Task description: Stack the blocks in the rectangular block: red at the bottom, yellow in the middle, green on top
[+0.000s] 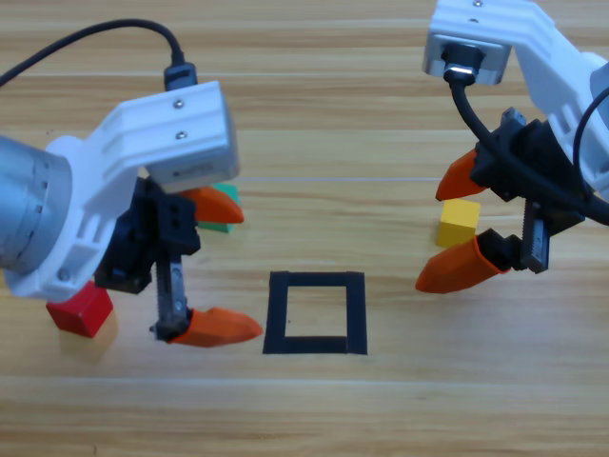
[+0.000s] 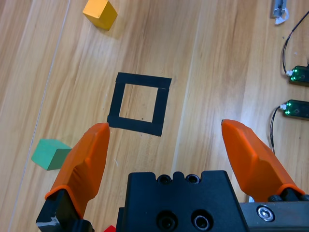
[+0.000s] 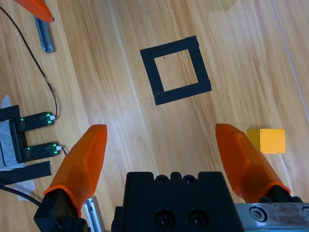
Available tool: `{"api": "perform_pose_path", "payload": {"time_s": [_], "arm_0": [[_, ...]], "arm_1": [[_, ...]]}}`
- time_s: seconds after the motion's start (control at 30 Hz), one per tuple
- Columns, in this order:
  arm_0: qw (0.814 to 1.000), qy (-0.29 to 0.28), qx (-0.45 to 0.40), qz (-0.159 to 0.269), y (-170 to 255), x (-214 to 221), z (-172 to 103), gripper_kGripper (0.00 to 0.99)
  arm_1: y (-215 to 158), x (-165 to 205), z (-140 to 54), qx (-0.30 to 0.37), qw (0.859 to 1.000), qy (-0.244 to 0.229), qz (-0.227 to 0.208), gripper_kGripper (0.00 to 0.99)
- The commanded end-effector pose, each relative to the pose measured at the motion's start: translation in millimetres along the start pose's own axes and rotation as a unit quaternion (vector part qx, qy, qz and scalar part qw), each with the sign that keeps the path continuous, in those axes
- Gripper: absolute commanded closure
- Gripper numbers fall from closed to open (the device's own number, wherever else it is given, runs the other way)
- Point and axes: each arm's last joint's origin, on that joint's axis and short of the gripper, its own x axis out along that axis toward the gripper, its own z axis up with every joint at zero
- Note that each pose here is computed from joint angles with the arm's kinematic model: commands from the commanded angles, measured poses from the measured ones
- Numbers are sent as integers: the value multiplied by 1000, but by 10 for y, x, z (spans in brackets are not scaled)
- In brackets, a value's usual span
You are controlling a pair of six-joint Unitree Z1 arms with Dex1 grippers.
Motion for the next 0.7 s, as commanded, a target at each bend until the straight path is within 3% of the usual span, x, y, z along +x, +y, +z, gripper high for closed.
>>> {"api": "perform_pose_path", "payload": {"time_s": [0.03,0.27,0.43,0.7], "arm_0": [[1000,8,-2,-8,-65,14,-56,0],[1000,9,-1,-9,-60,35,-51,0],[1000,8,-2,-7,-62,23,-53,0],[1000,12,-10,-7,-58,45,-57,0]], "arm_1": [[97,40,-45,-4,1000,13,16,5],[87,55,-29,15,1000,9,14,5],[-232,133,-19,120,992,-19,-18,7],[-680,702,-43,266,950,4,-166,10]]}}
